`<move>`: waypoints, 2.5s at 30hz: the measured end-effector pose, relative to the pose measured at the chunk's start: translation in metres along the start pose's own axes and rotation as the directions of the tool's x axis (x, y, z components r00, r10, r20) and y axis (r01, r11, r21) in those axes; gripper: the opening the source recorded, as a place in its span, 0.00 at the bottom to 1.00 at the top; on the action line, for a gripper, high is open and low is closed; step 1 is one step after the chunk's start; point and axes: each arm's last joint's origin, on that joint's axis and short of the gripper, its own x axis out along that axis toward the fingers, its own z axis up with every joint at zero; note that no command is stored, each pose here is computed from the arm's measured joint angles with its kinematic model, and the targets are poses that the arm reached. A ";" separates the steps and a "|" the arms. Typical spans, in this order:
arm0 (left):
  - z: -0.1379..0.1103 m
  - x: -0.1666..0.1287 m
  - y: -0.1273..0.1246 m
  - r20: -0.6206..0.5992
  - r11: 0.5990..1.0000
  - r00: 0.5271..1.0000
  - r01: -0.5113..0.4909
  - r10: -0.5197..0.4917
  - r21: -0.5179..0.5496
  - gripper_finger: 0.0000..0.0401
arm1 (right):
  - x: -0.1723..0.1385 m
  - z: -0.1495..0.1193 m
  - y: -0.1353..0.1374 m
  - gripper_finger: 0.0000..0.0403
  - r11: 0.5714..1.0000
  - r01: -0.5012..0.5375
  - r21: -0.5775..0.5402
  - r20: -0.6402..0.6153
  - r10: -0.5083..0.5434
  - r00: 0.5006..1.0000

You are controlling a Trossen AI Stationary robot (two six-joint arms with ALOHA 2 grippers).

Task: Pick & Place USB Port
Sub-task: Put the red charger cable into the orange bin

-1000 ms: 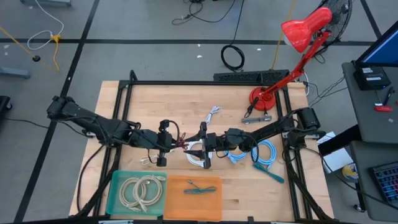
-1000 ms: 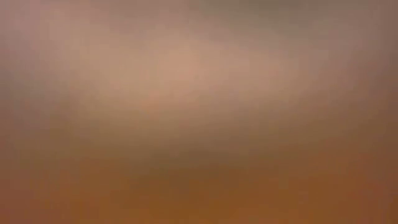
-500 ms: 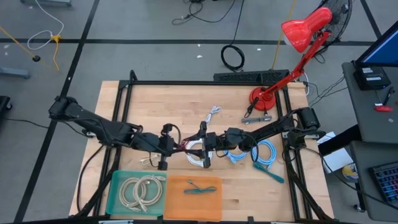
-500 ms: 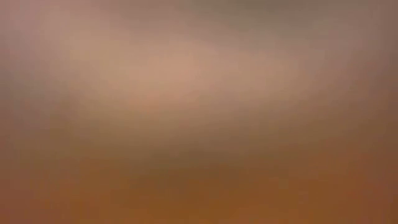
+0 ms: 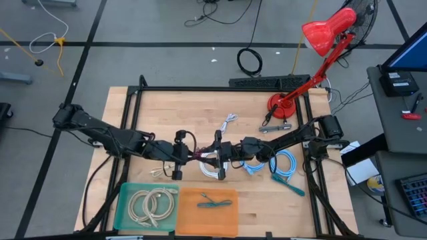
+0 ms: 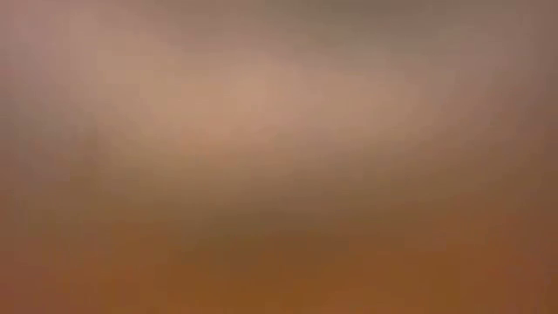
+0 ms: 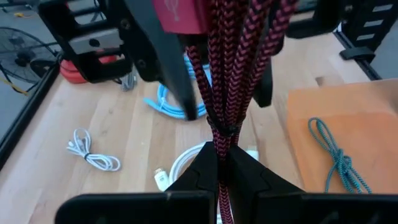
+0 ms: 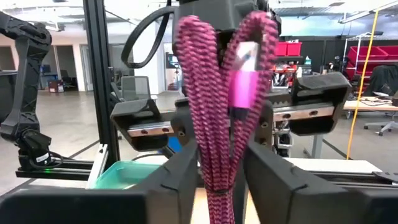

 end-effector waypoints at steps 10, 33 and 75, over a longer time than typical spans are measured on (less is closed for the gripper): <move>-0.003 -0.002 -0.004 -0.029 0.996 0.997 0.068 -0.069 -0.062 0.14 | 0.000 0.001 0.003 0.05 1.000 0.003 -0.021 0.008 -0.003 1.000; 0.001 -0.065 -0.075 0.437 0.980 0.898 -0.134 0.056 0.149 0.02 | -0.015 0.071 0.031 0.02 0.963 -0.093 -0.253 0.540 0.220 0.812; 0.012 0.000 -0.028 0.770 0.826 0.609 -0.323 -0.192 0.462 0.34 | 0.015 0.110 0.037 0.02 0.843 -0.323 -0.431 0.474 0.515 0.714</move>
